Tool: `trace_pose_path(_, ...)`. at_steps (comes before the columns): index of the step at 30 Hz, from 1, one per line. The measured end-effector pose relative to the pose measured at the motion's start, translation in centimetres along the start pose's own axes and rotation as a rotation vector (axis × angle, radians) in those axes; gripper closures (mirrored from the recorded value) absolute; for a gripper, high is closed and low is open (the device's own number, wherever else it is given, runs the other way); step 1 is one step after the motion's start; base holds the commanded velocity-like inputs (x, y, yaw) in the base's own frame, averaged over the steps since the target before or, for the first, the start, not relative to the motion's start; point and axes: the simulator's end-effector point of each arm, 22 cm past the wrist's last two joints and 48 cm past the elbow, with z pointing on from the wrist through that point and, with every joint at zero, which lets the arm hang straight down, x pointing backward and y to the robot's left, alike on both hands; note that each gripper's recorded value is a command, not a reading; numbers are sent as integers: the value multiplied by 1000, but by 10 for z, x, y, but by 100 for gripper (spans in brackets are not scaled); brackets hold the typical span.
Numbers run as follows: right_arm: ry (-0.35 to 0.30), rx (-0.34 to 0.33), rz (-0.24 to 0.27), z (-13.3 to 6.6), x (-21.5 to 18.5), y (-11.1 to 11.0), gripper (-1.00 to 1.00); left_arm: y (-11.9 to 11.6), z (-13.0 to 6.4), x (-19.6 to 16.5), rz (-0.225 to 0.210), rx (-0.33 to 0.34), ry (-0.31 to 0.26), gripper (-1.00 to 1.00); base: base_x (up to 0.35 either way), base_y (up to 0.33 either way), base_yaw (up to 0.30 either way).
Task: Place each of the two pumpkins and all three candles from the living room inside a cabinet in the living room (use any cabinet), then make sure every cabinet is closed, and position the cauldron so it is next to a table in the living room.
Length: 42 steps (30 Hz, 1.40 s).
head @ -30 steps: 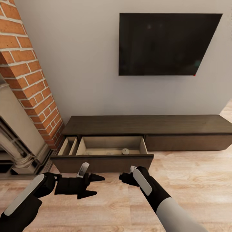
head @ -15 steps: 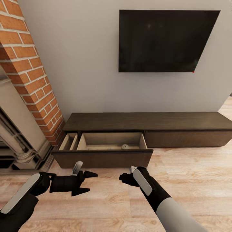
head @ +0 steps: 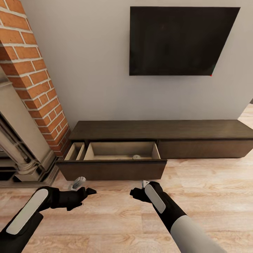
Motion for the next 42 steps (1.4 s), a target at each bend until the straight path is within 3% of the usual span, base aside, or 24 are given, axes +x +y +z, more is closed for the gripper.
trace_pose_path(4,-17,7,5,8,0,-4,-100,28,7,-20,49,-129,-112,-100,0,0,0)
trace_pose_path(6,-36,11,16,12,-2,-7,-100,31,14,-22,62,-156,-140,-100,0,0,0)
trace_pose_path(9,-91,17,40,17,-11,-10,-100,43,34,-16,82,-231,-159,-100,0,0,0)
trace_pose_path(16,-205,45,15,29,-23,-14,-100,61,57,-12,168,-359,-207,-100,0,0,0)
trace_pose_path(21,-242,79,17,45,-17,-27,-100,72,68,-11,187,-396,-225,-100,0,0,0)
trace_pose_path(26,-297,94,-44,60,-7,-22,-100,76,78,-10,190,-400,-250,-100,0,0,0)
trace_pose_path(32,-338,101,-58,70,-4,-23,-100,78,94,-1,232,-411,-258,-100,0,0,0)
trace_pose_path(38,-350,118,-59,83,2,-32,-100,89,100,-18,318,-492,-406,-100,0,0,0)
trace_pose_path(42,-400,133,-64,87,-5,-39,-100,93,105,-20,331,-498,-435,-100,0,0,0)
